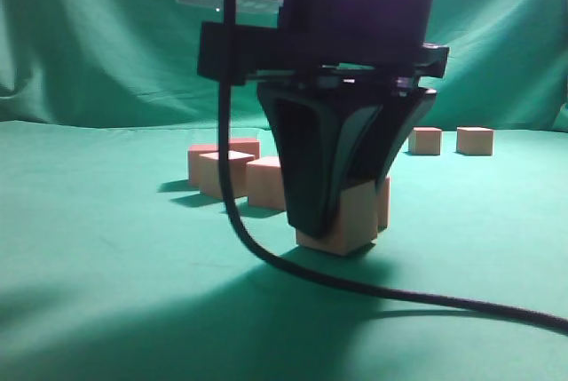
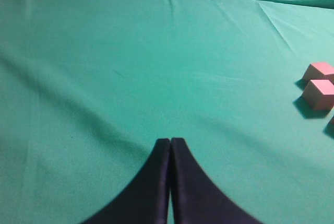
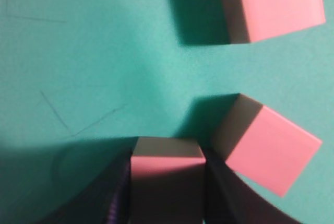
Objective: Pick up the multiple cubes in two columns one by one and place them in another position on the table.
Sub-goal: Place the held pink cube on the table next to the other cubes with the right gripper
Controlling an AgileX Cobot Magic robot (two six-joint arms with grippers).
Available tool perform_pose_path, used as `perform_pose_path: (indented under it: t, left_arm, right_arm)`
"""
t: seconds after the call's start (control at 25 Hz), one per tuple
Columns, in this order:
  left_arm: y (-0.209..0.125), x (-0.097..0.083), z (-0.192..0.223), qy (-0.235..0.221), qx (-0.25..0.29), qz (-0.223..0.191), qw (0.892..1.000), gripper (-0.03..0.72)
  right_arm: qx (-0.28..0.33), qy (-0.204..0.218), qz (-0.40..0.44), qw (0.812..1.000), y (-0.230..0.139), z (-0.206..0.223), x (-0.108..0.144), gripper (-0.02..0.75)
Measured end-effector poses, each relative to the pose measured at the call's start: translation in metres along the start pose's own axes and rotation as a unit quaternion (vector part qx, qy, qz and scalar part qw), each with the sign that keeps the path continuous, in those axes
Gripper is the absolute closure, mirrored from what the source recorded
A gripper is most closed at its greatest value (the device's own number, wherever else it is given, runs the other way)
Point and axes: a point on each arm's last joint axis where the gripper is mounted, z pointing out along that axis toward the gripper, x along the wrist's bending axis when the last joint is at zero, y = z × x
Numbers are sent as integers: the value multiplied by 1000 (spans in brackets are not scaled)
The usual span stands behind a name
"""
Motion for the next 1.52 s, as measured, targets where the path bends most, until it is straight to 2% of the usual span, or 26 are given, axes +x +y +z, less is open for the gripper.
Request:
perform_pose_path:
  t: [1.2,1.24,1.32,1.36,1.52]
  left_arm:
    - [0,0,0,0,0,0,1000,688]
    - [0,0,0,0,0,0,1000,688]
    - [0,0,0,0,0,0,1000,688]
    - [0,0,0,0,0,0,1000,688]
    - [0,0,0,0,0,0,1000,688]
  right_arm:
    - [12,7,7,1000,-2,0,1,479]
    - [12,7,7,1000,-2,0,1,439]
    - [12,7,7,1000,-2,0,1,426]
    - [12,7,7,1000,-2,0,1,376]
    - [12,7,7,1000,-2,0,1,370]
